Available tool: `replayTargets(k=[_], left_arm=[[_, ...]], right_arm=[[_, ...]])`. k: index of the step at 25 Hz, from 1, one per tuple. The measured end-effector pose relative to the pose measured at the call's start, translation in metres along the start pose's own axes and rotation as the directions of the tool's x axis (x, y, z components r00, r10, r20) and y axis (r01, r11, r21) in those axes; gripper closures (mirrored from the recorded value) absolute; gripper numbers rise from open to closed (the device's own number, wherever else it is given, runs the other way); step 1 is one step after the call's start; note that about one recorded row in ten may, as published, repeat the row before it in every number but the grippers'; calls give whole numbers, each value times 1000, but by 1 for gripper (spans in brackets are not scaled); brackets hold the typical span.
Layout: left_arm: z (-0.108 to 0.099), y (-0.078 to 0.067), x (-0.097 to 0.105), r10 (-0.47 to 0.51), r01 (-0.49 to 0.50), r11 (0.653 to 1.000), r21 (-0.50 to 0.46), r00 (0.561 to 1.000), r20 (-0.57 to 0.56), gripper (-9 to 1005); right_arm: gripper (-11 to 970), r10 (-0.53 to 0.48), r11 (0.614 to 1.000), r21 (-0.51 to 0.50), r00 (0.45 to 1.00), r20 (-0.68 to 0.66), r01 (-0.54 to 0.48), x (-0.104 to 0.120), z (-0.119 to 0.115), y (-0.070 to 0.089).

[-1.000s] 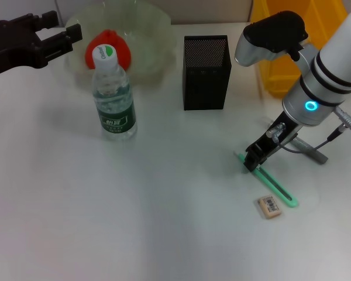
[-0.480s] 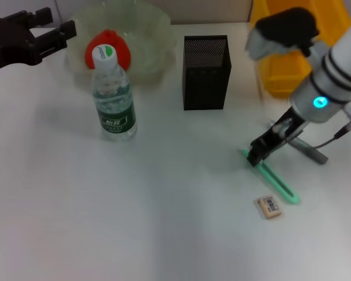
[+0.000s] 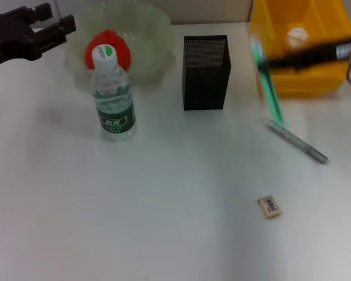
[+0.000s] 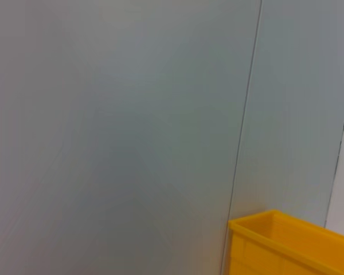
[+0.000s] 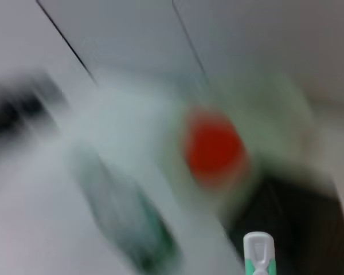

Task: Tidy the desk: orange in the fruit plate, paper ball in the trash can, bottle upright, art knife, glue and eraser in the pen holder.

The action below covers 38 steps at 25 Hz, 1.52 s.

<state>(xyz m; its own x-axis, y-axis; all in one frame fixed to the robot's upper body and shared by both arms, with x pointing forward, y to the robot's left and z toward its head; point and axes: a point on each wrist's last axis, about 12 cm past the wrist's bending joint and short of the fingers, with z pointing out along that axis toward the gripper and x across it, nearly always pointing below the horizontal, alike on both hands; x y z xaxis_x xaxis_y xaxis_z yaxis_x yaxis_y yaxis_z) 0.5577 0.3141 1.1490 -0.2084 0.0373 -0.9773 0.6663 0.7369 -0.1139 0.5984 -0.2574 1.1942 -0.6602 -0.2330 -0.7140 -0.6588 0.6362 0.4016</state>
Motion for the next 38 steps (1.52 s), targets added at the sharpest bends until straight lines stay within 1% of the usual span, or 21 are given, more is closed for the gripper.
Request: replayTargets(k=[1, 2, 3, 4, 5, 6, 7, 8, 9, 11, 13, 16, 17, 20, 21, 22, 23, 30, 32, 35, 38], left_arm=[[0, 1, 0, 0, 0, 1000, -4, 1000, 3, 399], [0, 1, 0, 0, 0, 1000, -4, 1000, 3, 399], [-1, 1, 1, -4, 4, 1000, -6, 1000, 8, 399], [-1, 1, 1, -4, 4, 1000, -6, 1000, 8, 399], [0, 1, 2, -8, 8, 1000, -5, 1000, 16, 399], [0, 1, 4, -16, 16, 1000, -1, 999, 32, 399], [0, 1, 4, -16, 16, 1000, -1, 999, 32, 399], [0, 1, 5, -20, 20, 1000, 1, 999, 37, 399], [0, 1, 6, -23, 23, 1000, 1, 999, 41, 399], [0, 1, 9, -30, 30, 1000, 1, 999, 42, 399], [-1, 2, 10, -34, 34, 999, -1, 999, 41, 399], [-2, 2, 13, -42, 43, 999, -4, 998, 38, 399], [-2, 2, 13, -42, 43, 999, -4, 998, 38, 399], [-2, 2, 15, -49, 49, 999, -5, 998, 36, 399], [-3, 2, 16, -54, 54, 999, -6, 998, 35, 399], [-3, 2, 16, -54, 54, 999, -6, 998, 35, 399], [-3, 2, 17, -57, 57, 998, -7, 998, 34, 399], [-4, 2, 19, -62, 62, 998, -8, 998, 33, 399], [-4, 2, 18, -61, 62, 998, -7, 998, 33, 399], [-3, 1, 18, -60, 60, 998, -3, 998, 34, 399], [-3, 1, 18, -54, 54, 999, 4, 998, 35, 399]], right_arm=[[792, -22, 995, -87, 979, 202, 40, 5, 2, -9], [792, -22, 995, -87, 979, 202, 40, 5, 2, -9], [792, -21, 989, -132, 936, 351, 72, 12, 11, -17], [792, -21, 989, -132, 936, 351, 72, 12, 11, -17], [792, -34, 987, -132, 912, 408, 95, 15, 17, -20], [792, -58, 988, -99, 867, 494, 123, 22, 32, -25], [792, -58, 988, -99, 867, 494, 123, 22, 32, -25], [792, -101, 989, -32, 828, 551, 142, 25, 45, -27], [792, -101, 989, -32, 828, 551, 142, 25, 45, -27], [792, -167, 984, 43, 798, 579, 175, 27, 62, -27], [792, -179, 982, 53, 795, 580, 183, 27, 66, -27], [792, -219, 975, 104, 782, 584, 196, 24, 85, -25], [791, -219, 975, 104, 782, 584, 196, 24, 85, -25], [791, -232, 973, 121, 790, 567, 199, 22, 99, -22], [791, -235, 972, 127, 807, 543, 197, 22, 106, -21], [791, -235, 972, 127, 807, 543, 197, 22, 106, -21], [791, -235, 972, 139, 828, 509, 190, 24, 112, -21], [791, -223, 975, 105, 864, 452, 197, 35, 122, -16], [786, -203, 979, 87, 875, 439, 184, 38, 123, -15], [773, -138, 990, 34, 907, 398, 136, 45, 125, -14], [635, -113, 993, 10, 922, 370, 118, 47, 118, -14]])
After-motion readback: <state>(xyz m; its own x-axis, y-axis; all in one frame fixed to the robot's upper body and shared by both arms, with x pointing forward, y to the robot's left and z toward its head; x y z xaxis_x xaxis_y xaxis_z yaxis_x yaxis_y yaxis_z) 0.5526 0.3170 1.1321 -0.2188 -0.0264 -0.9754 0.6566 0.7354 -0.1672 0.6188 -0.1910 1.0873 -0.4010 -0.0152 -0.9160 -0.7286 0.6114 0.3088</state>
